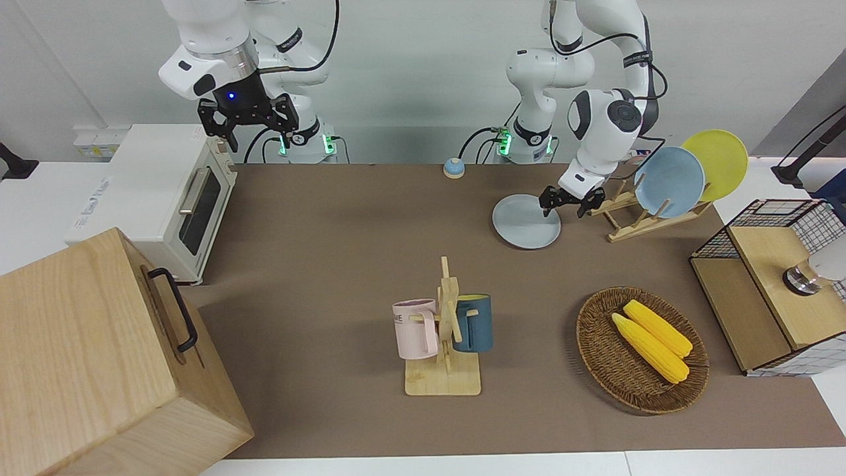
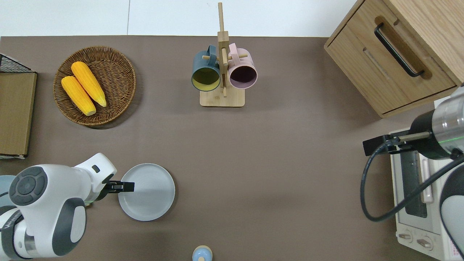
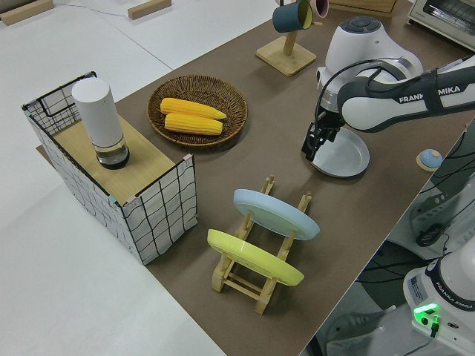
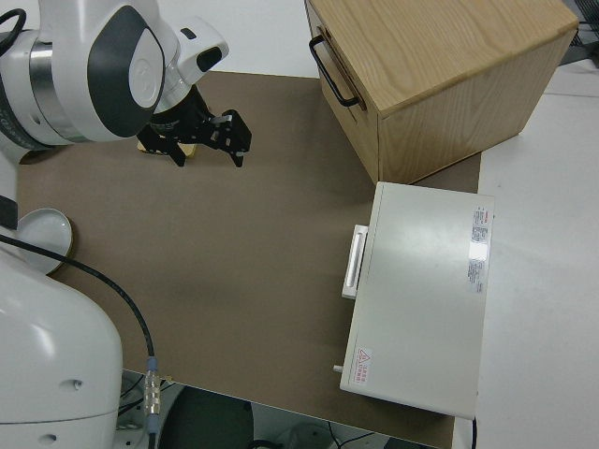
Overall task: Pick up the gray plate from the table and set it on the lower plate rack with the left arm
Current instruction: 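Grasp the gray plate rim with the left gripper and lift it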
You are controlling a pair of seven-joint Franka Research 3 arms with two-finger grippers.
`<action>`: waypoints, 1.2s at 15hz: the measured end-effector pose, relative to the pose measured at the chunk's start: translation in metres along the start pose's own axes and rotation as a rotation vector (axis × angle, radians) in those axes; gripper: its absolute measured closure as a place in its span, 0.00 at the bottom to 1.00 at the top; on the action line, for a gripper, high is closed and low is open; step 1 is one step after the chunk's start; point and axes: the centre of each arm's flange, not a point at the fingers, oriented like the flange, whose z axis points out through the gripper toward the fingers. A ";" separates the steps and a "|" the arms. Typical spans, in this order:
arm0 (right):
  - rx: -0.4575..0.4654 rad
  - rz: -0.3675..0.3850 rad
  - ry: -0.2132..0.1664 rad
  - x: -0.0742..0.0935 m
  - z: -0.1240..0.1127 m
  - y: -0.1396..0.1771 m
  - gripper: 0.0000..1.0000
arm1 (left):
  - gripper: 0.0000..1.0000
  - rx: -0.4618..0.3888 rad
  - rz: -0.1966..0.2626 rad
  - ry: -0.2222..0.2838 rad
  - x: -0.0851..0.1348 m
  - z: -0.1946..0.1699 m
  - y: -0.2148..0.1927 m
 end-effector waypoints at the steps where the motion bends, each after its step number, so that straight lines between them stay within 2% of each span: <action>1: 0.000 0.000 0.000 0.000 0.000 0.000 0.01 | 0.00 0.001 0.001 0.004 -0.003 0.007 0.000; 6: 0.000 0.000 0.000 0.000 0.000 0.000 0.01 | 0.00 0.005 0.015 0.015 -0.011 0.023 0.006; 15: 0.000 0.000 0.000 0.000 0.000 0.000 0.01 | 0.01 0.010 0.026 0.031 -0.010 0.056 0.010; 17: 0.000 0.000 0.000 0.000 0.000 0.000 0.01 | 0.09 0.011 0.024 0.031 -0.010 0.057 0.009; 18: 0.000 0.000 0.000 0.000 0.000 0.000 0.01 | 0.09 0.011 0.024 0.031 -0.010 0.057 0.009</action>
